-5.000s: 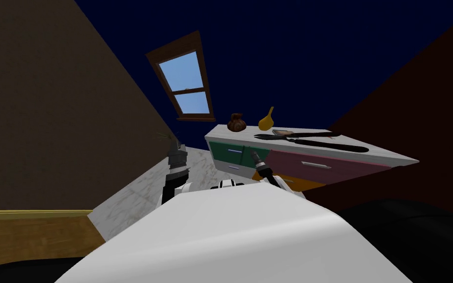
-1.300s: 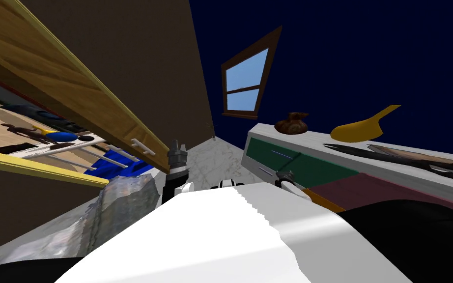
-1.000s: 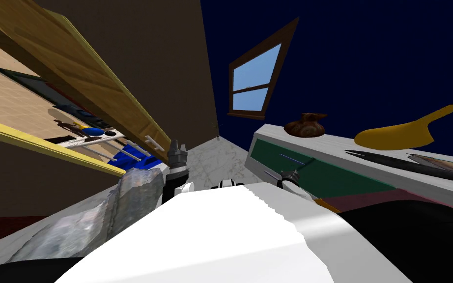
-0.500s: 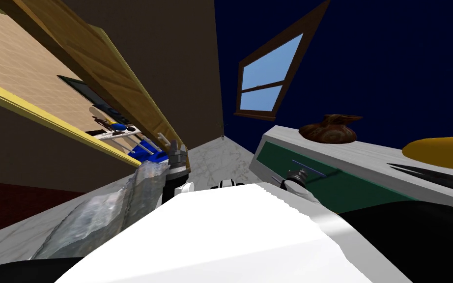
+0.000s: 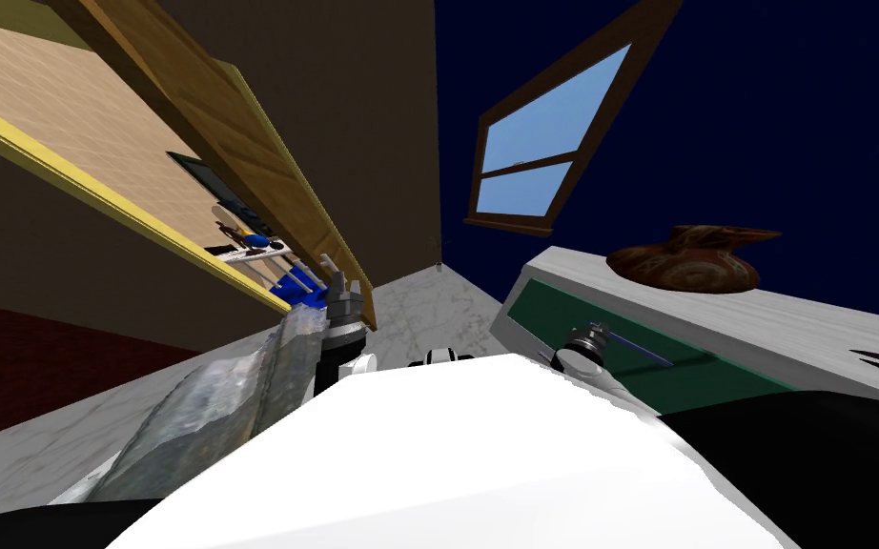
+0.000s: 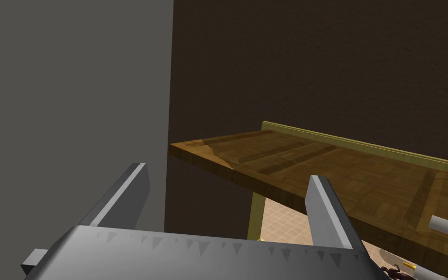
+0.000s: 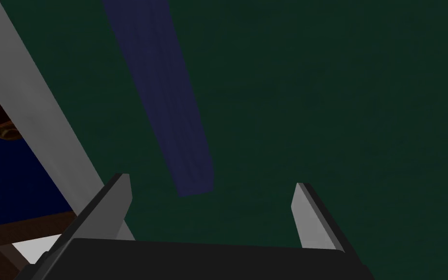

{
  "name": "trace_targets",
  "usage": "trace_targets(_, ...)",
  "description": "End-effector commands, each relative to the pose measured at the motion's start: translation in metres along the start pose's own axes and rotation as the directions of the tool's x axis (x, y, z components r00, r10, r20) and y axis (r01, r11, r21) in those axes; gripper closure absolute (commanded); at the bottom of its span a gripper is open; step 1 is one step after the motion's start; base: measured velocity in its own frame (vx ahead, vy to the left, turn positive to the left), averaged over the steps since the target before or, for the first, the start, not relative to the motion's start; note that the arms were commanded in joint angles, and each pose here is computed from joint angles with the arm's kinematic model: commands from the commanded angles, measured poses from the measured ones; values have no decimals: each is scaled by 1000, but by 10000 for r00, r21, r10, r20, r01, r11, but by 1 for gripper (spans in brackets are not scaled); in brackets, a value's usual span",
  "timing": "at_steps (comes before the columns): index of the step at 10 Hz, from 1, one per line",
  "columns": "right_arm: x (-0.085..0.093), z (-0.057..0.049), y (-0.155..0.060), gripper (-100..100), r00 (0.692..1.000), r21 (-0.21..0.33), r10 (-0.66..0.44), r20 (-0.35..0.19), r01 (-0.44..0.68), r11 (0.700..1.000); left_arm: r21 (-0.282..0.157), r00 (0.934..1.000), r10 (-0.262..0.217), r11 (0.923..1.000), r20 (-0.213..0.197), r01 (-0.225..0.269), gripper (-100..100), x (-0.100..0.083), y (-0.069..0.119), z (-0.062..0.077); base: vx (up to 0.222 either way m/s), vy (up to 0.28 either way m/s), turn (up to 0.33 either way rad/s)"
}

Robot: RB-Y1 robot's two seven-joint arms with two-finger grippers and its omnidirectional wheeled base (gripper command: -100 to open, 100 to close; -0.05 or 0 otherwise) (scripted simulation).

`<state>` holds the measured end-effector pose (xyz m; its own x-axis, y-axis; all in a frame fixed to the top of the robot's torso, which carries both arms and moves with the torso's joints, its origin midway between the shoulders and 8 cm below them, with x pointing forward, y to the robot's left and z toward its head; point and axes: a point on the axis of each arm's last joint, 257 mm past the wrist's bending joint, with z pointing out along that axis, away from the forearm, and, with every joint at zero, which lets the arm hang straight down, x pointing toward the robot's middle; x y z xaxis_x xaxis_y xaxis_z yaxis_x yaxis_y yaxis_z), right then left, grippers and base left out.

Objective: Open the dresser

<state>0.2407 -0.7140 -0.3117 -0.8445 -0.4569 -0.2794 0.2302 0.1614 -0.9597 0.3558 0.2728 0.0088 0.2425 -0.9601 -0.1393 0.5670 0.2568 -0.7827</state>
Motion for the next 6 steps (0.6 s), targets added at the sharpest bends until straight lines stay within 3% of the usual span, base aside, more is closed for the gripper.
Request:
trace_targets(1, 0, 0, 0, 100, 10000, -4, 4, 0, -4, 10000, 0, 10000, 0, 10000, 0, 0, 0, 0, 0, 0, 0, 0, 0)
trace_targets(6, -5, 2, -4, 100, 9999, -40, -15, 151, 16, 10000, 2, 10000, -5, 10000, 1, 5, 0, 0, 0, 0, -64, 146, -31)
